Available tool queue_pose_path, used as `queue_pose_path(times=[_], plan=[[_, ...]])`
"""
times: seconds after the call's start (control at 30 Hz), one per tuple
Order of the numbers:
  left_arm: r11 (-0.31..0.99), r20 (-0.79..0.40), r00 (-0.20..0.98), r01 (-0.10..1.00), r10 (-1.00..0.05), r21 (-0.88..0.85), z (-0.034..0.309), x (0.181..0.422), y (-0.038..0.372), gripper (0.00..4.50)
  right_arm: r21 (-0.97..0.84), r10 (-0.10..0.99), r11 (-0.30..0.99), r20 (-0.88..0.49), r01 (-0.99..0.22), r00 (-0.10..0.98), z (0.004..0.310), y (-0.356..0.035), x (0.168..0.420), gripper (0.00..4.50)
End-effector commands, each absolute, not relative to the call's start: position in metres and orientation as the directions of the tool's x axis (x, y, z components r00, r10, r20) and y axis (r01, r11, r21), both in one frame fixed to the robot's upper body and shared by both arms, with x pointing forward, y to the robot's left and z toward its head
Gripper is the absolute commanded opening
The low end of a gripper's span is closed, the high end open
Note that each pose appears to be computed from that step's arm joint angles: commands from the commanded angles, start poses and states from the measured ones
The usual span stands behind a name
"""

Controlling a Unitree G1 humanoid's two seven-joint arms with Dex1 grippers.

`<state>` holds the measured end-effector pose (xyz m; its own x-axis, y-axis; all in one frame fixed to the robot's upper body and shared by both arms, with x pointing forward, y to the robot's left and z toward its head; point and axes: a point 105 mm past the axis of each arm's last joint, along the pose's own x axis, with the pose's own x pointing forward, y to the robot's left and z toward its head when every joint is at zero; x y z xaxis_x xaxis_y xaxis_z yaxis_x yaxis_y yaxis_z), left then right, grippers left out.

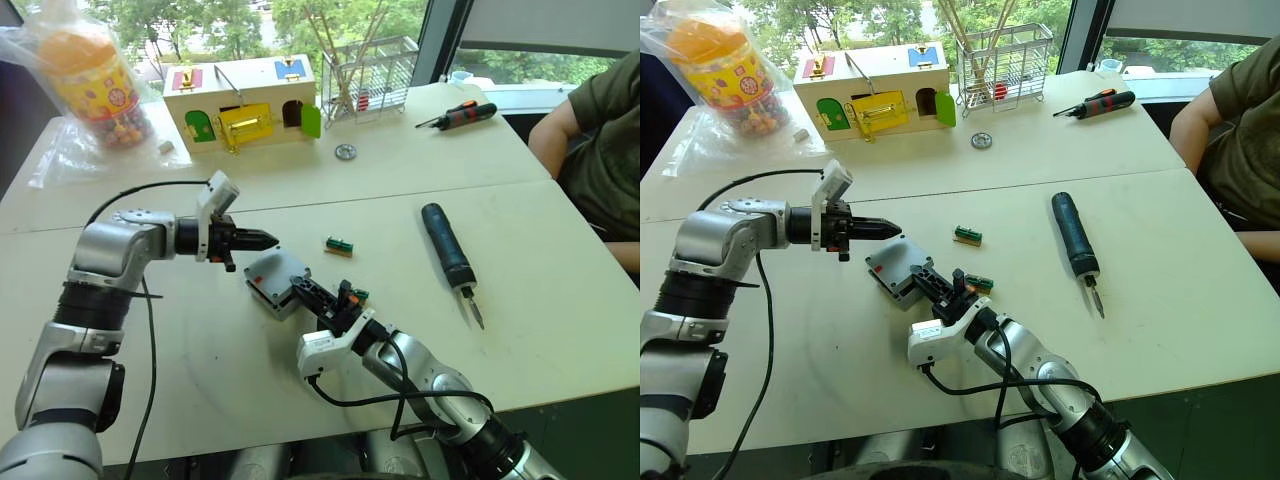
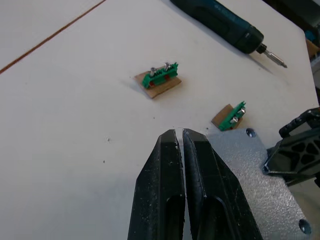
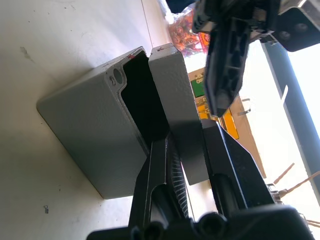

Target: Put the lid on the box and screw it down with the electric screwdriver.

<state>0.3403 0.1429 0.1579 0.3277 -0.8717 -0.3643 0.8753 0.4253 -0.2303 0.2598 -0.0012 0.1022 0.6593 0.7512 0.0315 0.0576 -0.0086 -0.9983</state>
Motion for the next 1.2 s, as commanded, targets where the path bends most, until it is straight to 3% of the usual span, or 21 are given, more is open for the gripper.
queue_pose_path(times=[0.03,0.23,0.5,0.67,0.87,0.97,1.2], plan=[[0.418,-0.36,0.335,0.89,-0.871,-0.182,0.166,0.34,0.146,0.16,-0.996,0.769,0.0,0.06,0.094,0.637,0.11,0.001,0.252,0.12],[0.418,-0.357,0.337,0.891,-0.871,-0.178,0.166,0.341,0.146,0.16,-0.988,0.767,0.016,0.112,0.157,0.631,0.122,-0.001,0.253,0.12],[0.399,-0.361,0.317,0.9,-0.877,-0.178,0.164,0.339,0.143,0.16,-0.988,0.768,0.019,0.112,0.152,0.631,0.12,0.0,0.251,0.12],[0.348,-0.45,0.258,0.928,-0.855,-0.13,0.146,0.33,0.143,0.16,-0.994,0.769,0.018,0.084,0.109,0.634,0.113,0.001,0.249,0.12],[0.302,-0.536,0.222,0.951,-0.815,-0.066,0.119,0.326,0.143,0.08,-0.995,0.769,0.011,0.073,0.101,0.635,0.111,-0.001,0.249,2.97],[0.288,-0.572,0.22,0.957,-0.79,-0.03,0.106,0.325,0.145,0.08,-0.994,0.771,0.01,0.074,0.105,0.632,0.113,-0.002,0.248,4.17],[0.271,-0.598,0.213,0.963,-0.773,-0.007,0.089,0.322,0.145,0.08,-0.994,0.78,0.009,0.074,0.108,0.622,0.117,-0.011,0.239,4.17]])
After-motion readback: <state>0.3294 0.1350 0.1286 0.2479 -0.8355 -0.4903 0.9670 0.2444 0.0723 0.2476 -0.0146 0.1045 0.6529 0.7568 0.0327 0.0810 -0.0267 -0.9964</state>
